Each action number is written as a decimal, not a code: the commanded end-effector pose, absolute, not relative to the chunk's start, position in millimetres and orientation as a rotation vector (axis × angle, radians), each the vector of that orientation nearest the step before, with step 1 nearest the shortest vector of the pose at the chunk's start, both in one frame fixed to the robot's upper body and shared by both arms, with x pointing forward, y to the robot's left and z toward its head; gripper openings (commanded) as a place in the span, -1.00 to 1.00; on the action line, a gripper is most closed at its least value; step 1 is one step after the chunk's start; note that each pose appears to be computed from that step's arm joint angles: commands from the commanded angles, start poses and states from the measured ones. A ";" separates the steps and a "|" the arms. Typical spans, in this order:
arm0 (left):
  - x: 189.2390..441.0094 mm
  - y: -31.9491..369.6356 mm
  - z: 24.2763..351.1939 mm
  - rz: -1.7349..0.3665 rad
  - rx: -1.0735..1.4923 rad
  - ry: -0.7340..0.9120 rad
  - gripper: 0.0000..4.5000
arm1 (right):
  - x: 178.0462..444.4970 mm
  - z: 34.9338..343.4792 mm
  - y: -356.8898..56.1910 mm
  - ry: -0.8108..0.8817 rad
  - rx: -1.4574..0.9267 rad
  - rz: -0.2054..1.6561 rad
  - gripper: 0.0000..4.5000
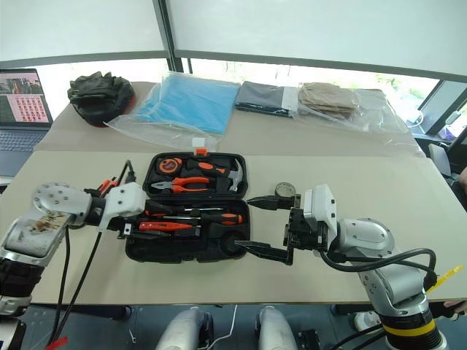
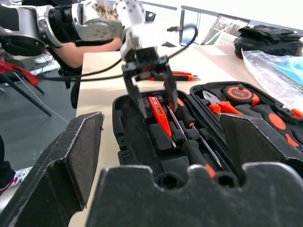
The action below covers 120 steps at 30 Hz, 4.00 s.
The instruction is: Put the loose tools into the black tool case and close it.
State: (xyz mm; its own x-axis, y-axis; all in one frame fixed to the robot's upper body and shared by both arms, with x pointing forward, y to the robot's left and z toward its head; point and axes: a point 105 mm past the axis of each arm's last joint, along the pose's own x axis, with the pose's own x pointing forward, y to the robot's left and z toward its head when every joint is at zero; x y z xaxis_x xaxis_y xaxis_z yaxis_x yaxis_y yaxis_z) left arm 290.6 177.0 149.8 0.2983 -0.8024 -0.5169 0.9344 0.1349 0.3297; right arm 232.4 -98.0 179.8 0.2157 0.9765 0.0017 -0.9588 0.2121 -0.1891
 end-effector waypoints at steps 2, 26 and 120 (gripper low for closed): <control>297.2 184.7 171.1 -1.204 0.568 0.082 0.16 | 230.4 187.2 -94.8 -0.153 -0.167 1.374 1.00; 290.2 194.2 91.1 -1.175 0.427 0.270 -0.97 | 230.7 188.3 -88.1 -0.161 -0.177 1.410 1.00; 246.5 187.0 114.5 -1.398 0.701 0.382 -0.23 | 216.8 170.0 -112.2 -0.165 -0.304 1.330 1.00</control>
